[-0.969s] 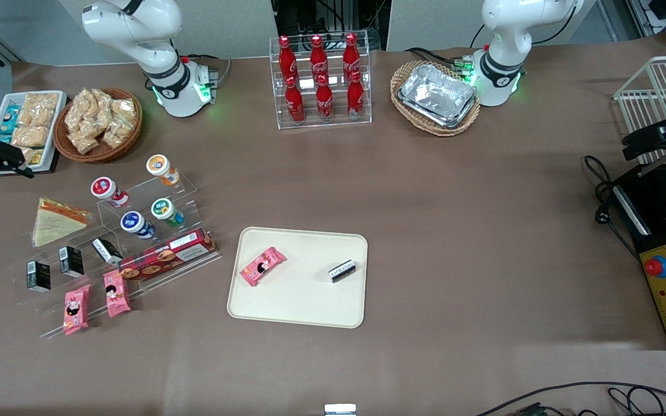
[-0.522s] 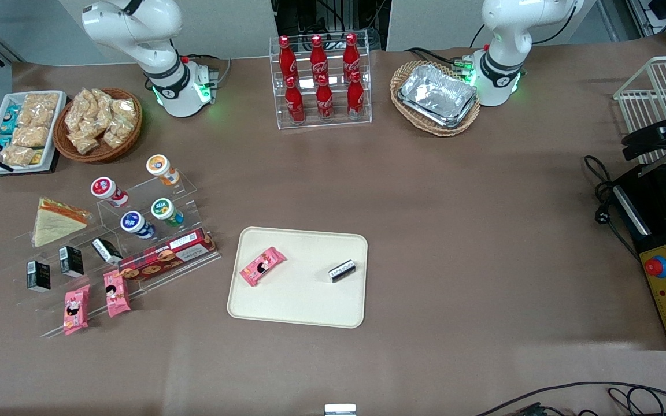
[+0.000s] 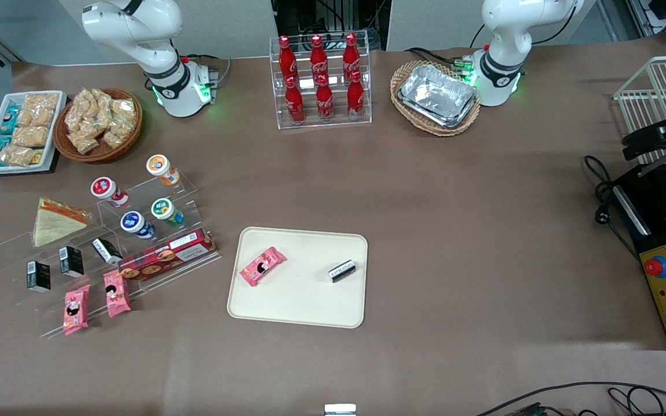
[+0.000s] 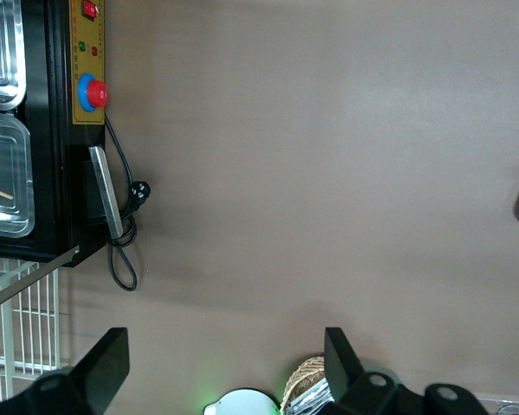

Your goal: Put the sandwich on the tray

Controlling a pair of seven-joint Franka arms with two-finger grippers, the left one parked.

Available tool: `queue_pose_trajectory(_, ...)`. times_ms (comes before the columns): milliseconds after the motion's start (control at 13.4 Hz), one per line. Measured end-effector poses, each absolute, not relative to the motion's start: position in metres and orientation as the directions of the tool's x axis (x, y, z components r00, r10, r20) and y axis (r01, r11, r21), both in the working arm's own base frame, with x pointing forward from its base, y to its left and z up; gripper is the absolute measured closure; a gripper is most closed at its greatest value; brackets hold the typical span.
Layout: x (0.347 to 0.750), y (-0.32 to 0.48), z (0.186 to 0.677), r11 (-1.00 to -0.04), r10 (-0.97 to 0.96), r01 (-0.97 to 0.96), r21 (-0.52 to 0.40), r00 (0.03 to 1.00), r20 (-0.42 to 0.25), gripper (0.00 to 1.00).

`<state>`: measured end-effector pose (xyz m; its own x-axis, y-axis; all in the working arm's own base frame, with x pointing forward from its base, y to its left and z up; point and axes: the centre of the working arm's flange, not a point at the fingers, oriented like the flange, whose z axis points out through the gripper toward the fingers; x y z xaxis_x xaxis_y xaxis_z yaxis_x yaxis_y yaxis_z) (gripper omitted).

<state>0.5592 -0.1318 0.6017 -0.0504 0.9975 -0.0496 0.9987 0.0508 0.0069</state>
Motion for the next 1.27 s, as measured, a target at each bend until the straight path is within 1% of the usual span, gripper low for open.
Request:
queue_pose_trajectory(149,0.558,-0.142,0.593,0.121,0.991,0.993,0.001,-0.12,-0.051,0.0)
queue_pose_trajectory(447,0.554,-0.165,0.568,0.204,0.978,0.979,-0.007,-0.204,-0.051,0.0)
queue_pose_trajectory(1267,0.518,-0.189,0.49,0.216,0.976,0.974,0.064,-0.213,-0.049,0.0)
